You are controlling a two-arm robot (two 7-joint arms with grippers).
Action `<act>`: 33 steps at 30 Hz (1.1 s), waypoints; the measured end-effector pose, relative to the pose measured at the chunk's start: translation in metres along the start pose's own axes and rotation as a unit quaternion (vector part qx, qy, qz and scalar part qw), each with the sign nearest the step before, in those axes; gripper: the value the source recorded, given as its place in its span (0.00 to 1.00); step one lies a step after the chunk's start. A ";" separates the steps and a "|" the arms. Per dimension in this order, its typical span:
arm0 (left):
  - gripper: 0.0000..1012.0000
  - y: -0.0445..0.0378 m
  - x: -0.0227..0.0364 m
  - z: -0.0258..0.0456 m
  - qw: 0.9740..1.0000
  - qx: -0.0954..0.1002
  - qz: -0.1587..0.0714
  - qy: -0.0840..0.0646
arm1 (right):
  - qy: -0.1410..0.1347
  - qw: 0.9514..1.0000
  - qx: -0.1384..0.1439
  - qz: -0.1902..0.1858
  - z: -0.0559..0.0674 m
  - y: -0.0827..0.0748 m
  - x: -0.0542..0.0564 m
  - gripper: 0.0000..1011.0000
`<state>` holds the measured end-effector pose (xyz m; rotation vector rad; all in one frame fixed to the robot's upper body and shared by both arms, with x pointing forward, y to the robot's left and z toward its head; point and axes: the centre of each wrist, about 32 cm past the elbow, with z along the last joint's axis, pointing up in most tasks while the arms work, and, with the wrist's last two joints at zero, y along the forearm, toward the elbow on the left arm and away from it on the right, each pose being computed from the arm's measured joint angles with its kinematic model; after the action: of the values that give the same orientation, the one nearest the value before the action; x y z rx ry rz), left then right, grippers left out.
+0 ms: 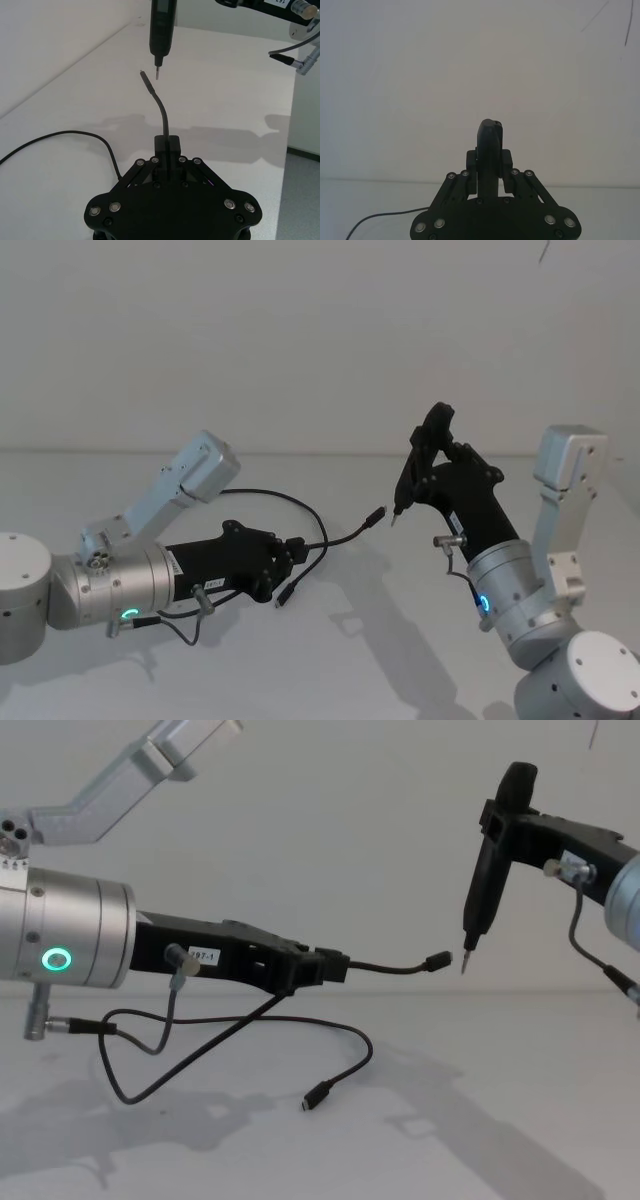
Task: Pick up the data cable with the one hand.
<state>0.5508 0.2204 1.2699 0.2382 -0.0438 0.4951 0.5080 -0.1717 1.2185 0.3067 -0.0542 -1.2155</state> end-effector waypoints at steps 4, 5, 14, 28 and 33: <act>0.03 0.0000 0.0000 0.0000 1.000 0.000 0.000 0.000 | 0.002 1.000 0.002 0.003 0.000 0.000 -0.001 0.28; 0.03 0.0000 0.0000 0.0000 1.000 0.000 0.000 0.000 | 0.002 1.000 0.002 0.003 0.000 0.000 -0.001 0.28; 0.03 0.0000 0.0000 0.0000 1.000 0.000 0.000 0.000 | 0.004 1.000 0.010 0.005 -0.002 0.006 -0.002 0.28; 0.03 0.0000 0.0000 0.0000 1.000 0.000 0.000 0.000 | -0.001 1.000 0.016 0.004 -0.005 0.014 -0.001 0.28; 0.03 0.0000 0.0000 0.0000 1.000 0.000 0.000 0.000 | -0.002 1.000 0.014 0.004 -0.008 0.016 0.000 0.28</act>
<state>0.5509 0.2204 1.2699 0.2384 -0.0438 0.4953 0.5242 -0.1653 1.2154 0.3285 -0.0765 -1.2091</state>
